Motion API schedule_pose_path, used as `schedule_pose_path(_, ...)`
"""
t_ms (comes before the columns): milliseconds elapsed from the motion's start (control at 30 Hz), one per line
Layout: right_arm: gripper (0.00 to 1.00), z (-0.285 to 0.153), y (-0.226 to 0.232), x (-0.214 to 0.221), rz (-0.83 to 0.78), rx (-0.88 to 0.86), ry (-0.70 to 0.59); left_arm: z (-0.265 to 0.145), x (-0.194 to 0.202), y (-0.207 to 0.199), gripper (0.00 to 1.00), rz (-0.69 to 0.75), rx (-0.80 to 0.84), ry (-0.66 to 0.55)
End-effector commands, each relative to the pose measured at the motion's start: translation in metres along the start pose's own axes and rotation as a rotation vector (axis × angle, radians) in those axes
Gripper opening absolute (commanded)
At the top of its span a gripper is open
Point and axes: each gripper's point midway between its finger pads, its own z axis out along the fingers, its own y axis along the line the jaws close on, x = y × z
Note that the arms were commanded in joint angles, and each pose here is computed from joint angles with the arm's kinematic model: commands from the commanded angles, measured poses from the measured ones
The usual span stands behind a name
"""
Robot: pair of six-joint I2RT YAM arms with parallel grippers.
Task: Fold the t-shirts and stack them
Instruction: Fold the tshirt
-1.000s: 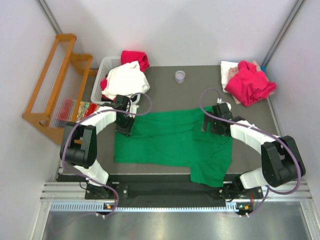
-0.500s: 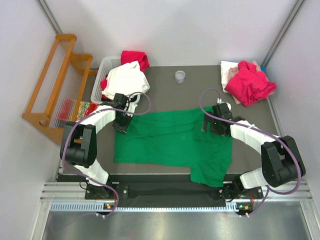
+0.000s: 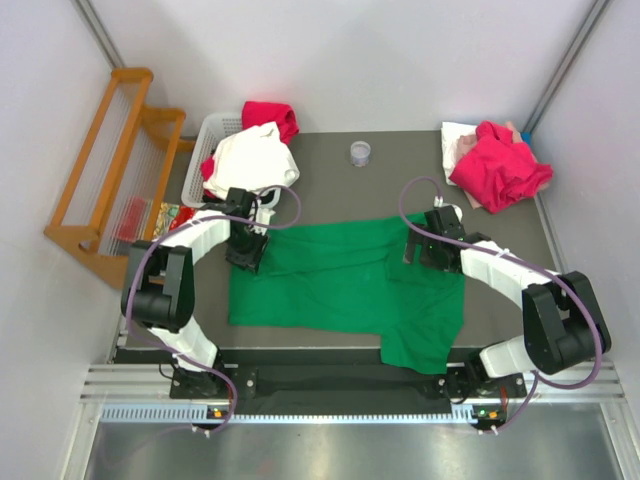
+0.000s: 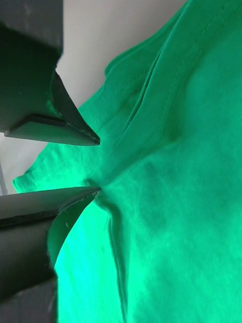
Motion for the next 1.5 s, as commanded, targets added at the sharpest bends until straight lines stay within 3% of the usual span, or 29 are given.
schedule_pose_path(0, 0.98, -0.006, 0.002, -0.015, 0.009, -0.012, -0.049, -0.017, -0.005, -0.016, 0.43, -0.006, 0.062, -0.038)
schedule_pose_path(367, 0.99, -0.008, 0.001, -0.017, 0.009, -0.008, -0.056, -0.026, 0.002, -0.038, 0.47, -0.030, 0.159, 0.003)
schedule_pose_path(1000, 0.99, -0.010, -0.002, -0.019, 0.015, -0.006, -0.065, -0.006, 0.009, -0.017, 0.46, -0.051, 0.047, 0.063)
schedule_pose_path(1467, 0.98, -0.010, -0.001, -0.018, 0.015, -0.011, -0.063, -0.006, 0.009, -0.021, 0.17, -0.051, 0.072, 0.068)
